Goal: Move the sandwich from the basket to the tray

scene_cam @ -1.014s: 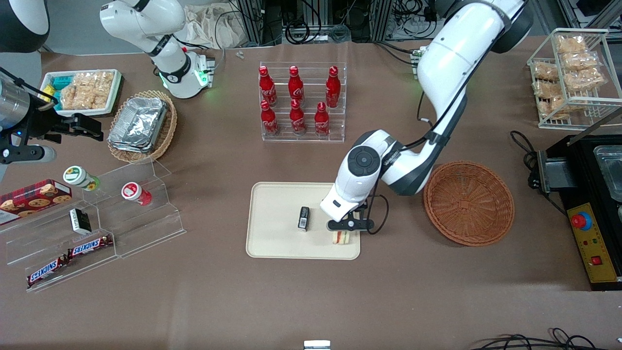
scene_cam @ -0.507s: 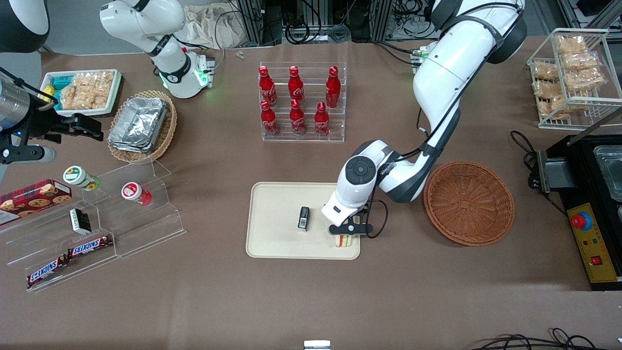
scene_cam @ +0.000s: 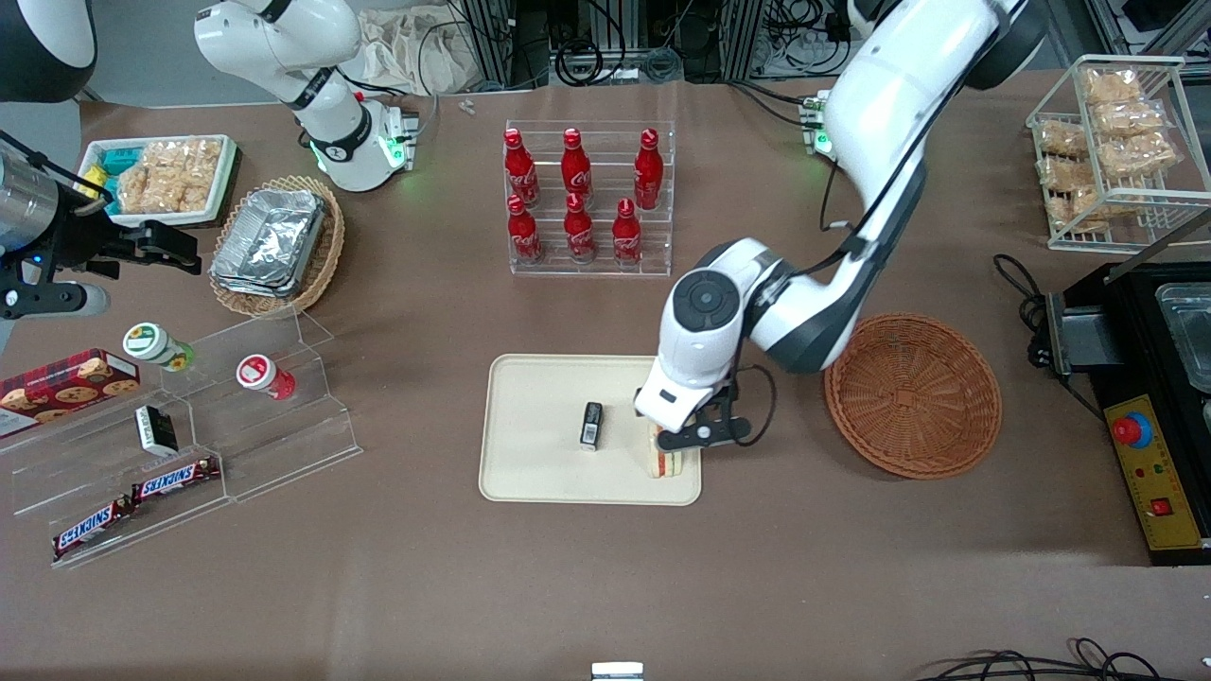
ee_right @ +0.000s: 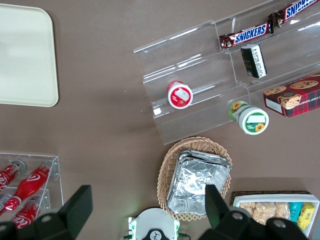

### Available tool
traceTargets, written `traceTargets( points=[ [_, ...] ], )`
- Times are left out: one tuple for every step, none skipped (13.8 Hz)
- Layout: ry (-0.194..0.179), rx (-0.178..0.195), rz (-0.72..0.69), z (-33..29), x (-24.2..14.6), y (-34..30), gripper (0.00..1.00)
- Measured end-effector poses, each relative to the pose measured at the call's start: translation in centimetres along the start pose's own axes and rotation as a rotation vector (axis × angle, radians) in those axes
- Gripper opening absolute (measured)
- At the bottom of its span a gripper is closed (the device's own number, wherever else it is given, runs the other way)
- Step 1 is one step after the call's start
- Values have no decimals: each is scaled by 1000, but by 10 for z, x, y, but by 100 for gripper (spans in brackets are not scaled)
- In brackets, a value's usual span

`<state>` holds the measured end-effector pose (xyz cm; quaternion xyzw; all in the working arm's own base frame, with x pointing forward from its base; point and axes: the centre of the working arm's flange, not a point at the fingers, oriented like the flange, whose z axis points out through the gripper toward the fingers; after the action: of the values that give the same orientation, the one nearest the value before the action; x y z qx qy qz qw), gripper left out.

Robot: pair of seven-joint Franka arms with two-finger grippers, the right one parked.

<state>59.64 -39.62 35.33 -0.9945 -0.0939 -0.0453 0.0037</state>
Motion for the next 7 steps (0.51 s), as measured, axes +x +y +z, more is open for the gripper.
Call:
traceTargets(
  points=[
    [-25, 12, 10, -28, 3, -13, 100],
    [-56, 32, 30, -51, 6, -30, 100],
    [-85, 49, 49, -71, 10, -49, 100],
    [-111, 50, 64, -89, 18, -69, 100],
    [-132, 41, 75, -105, 26, -91, 100],
    [-153, 38, 85, -121, 34, -116, 100],
    [-173, 47, 92, -136, 40, -140, 100]
  ],
)
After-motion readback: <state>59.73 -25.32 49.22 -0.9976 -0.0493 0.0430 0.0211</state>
